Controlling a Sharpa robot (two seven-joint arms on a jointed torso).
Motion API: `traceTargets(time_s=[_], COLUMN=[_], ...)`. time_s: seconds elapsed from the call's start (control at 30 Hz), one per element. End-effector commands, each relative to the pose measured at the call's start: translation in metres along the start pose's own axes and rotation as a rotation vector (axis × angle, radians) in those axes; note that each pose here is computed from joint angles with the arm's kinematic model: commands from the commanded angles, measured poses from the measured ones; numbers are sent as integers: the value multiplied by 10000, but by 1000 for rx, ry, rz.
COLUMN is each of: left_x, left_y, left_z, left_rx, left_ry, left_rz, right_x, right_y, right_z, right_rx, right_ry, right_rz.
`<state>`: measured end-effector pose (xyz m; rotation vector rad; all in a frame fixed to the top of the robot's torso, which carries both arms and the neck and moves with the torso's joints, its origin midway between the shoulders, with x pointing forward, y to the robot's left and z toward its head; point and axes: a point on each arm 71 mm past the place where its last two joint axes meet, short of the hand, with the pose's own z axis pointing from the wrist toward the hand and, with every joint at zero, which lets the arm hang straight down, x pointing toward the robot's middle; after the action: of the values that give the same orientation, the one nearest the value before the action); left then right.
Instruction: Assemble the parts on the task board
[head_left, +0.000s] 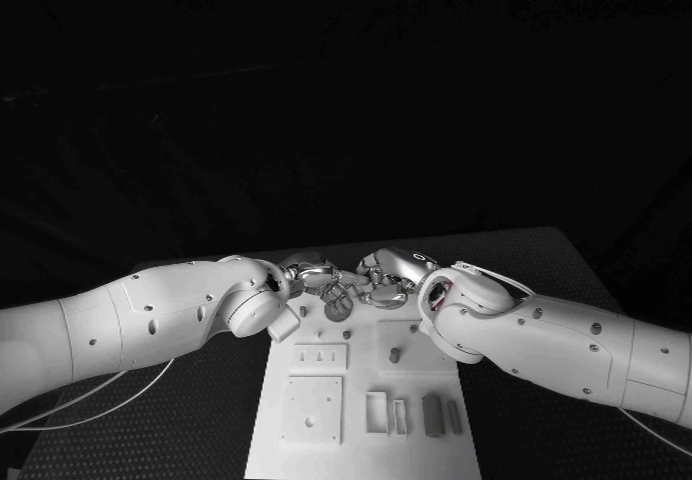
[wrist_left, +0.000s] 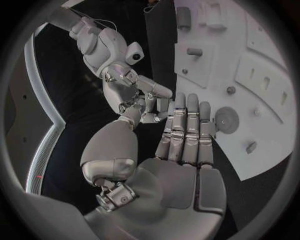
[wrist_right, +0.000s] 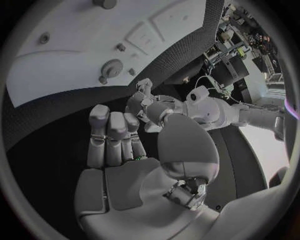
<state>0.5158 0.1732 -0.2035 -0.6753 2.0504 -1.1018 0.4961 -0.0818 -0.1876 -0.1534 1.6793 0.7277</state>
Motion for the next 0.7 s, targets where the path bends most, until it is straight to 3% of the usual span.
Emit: traceTargets(time_s=[0.03, 0.7], left_x=[34, 47], left_y=[-15, -22], left_z=[6, 15], left_rx=[2, 3], left_ry=[22, 29], left_rz=[8, 9], right_x=[14, 47], right_y=[29, 94], right_z=[3, 1], right_rx=[-9, -17], right_ry=[5, 13], right_rz=[-11, -7])
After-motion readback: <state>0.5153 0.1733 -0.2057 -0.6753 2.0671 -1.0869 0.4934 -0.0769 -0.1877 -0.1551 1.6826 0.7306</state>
